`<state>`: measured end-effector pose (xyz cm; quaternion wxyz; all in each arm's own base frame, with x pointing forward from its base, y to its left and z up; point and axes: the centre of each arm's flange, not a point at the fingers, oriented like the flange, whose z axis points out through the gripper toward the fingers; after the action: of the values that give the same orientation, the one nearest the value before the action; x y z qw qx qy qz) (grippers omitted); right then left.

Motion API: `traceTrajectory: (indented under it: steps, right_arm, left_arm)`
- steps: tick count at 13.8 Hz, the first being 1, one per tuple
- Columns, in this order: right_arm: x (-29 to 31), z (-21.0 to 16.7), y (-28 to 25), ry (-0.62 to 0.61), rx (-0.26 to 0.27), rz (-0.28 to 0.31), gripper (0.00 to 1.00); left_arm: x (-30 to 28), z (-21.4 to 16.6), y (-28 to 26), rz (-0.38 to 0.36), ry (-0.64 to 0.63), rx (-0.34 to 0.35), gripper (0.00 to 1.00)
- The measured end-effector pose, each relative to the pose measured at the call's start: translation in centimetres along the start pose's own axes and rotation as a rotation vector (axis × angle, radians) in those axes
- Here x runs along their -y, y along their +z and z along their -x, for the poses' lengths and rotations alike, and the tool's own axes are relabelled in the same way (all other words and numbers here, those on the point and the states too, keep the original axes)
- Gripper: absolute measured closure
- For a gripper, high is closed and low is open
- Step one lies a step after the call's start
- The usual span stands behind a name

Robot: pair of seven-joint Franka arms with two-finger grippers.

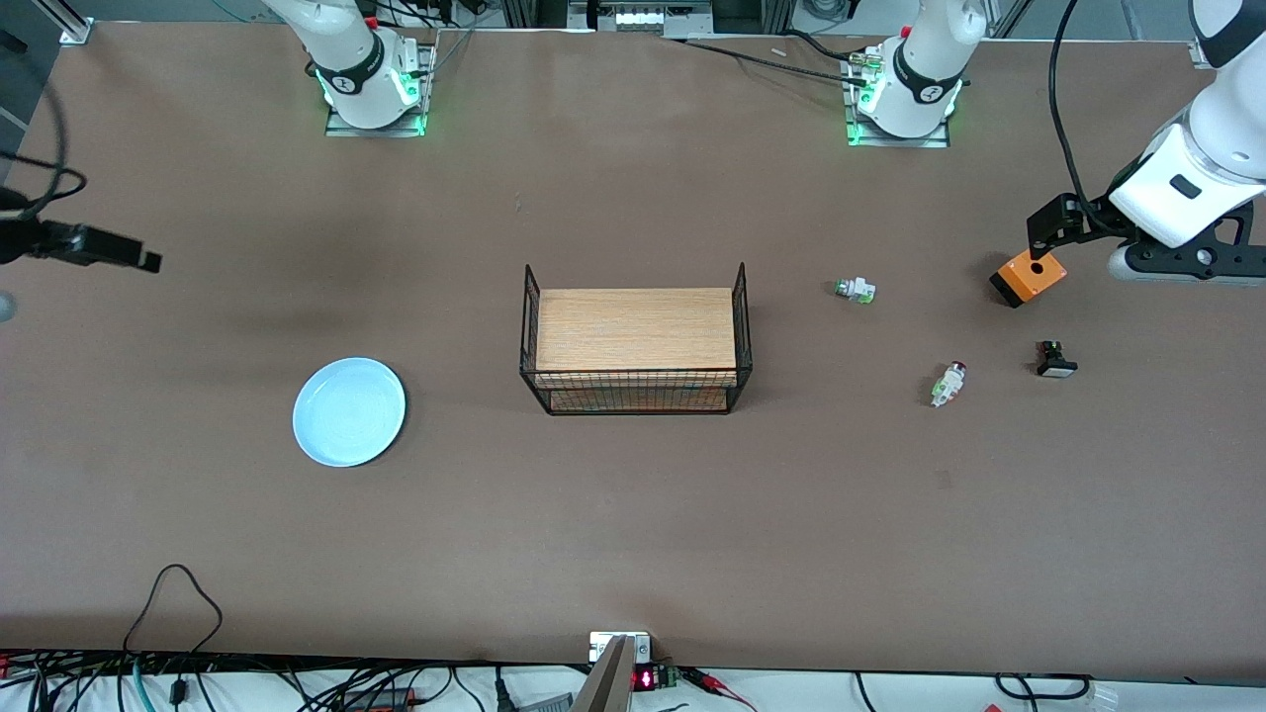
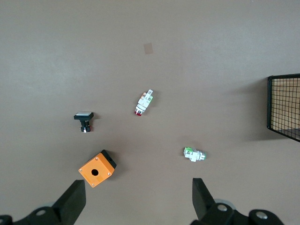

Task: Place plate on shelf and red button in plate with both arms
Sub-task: 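Move the right gripper down toward the light-blue plate's rim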

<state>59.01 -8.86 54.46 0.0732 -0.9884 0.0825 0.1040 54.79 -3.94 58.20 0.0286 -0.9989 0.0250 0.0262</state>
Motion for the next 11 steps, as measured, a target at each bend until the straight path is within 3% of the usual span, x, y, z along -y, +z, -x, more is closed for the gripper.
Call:
traceTrajectory:
  steps: [6,11]
  right_arm:
    - [1.9,-2.3,2.7,-0.025,0.028,0.006,0.00]
    - [2.8,-8.1,11.1,-0.034,0.045,0.050,0.00]
  left_arm:
    - [0.0,0.0,0.0,0.000,0.000,0.000,0.00]
    - [0.0,0.0,0.0,0.000,0.000,0.000,0.00]
